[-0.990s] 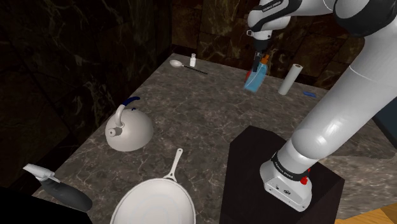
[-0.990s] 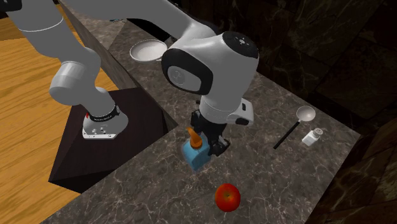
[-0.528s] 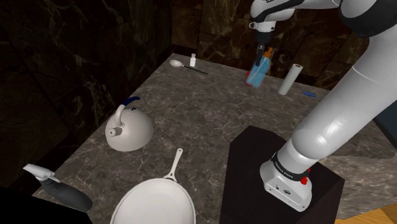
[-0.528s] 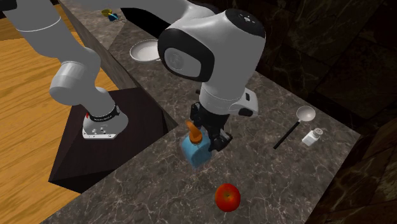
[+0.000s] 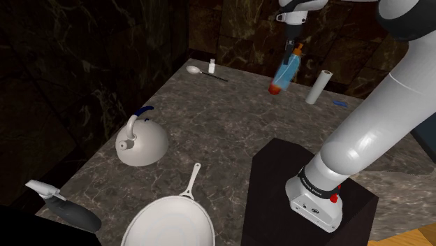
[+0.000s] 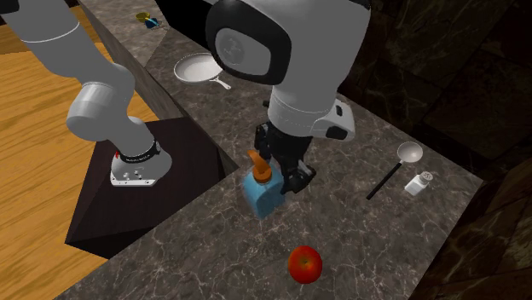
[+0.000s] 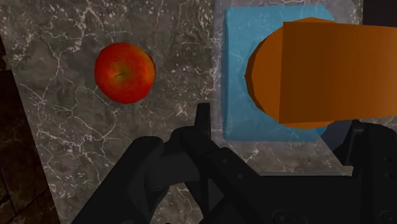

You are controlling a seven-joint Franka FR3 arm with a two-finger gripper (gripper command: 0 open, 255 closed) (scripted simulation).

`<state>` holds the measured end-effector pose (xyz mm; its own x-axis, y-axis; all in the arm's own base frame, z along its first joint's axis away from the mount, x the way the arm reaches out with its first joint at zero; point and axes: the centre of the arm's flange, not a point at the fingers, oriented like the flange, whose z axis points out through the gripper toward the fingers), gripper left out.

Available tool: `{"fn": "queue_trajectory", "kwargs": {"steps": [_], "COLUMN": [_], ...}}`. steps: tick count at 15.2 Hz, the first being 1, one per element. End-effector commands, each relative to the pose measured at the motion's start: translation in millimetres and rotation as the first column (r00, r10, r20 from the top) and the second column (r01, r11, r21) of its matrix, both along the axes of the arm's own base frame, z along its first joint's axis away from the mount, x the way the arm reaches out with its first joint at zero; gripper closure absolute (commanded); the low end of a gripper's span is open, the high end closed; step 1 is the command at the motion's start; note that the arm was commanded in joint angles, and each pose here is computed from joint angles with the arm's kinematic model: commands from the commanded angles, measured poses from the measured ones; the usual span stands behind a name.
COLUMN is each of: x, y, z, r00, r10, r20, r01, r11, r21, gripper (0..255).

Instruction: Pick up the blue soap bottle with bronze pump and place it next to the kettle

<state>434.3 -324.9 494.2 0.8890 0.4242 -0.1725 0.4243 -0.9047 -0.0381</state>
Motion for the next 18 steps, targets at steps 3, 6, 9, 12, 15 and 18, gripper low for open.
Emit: {"fn": "queue_trajectory", "kwargs": {"steps": [3, 6, 9, 12, 15, 18], "x": [0.1, 0.1, 0.1, 0.1, 0.1, 0.1], "y": [0.6, 0.6, 0.6, 0.6, 0.6, 0.6], "z": [21.9, 37.7, 53.5, 69.4, 85.2, 101.1], "r00": [1.000, 1.000, 1.000, 1.000, 1.000, 1.000], "r10": [0.000, 0.000, 0.000, 0.000, 0.000, 0.000], "r20": [0.000, 0.000, 0.000, 0.000, 0.000, 0.000], "r01": [0.000, 0.000, 0.000, 0.000, 0.000, 0.000], "r11": [1.000, 1.000, 1.000, 1.000, 1.000, 1.000], "r21": [0.000, 0.000, 0.000, 0.000, 0.000, 0.000], "gripper": [255, 255, 255, 255, 255, 255]}}
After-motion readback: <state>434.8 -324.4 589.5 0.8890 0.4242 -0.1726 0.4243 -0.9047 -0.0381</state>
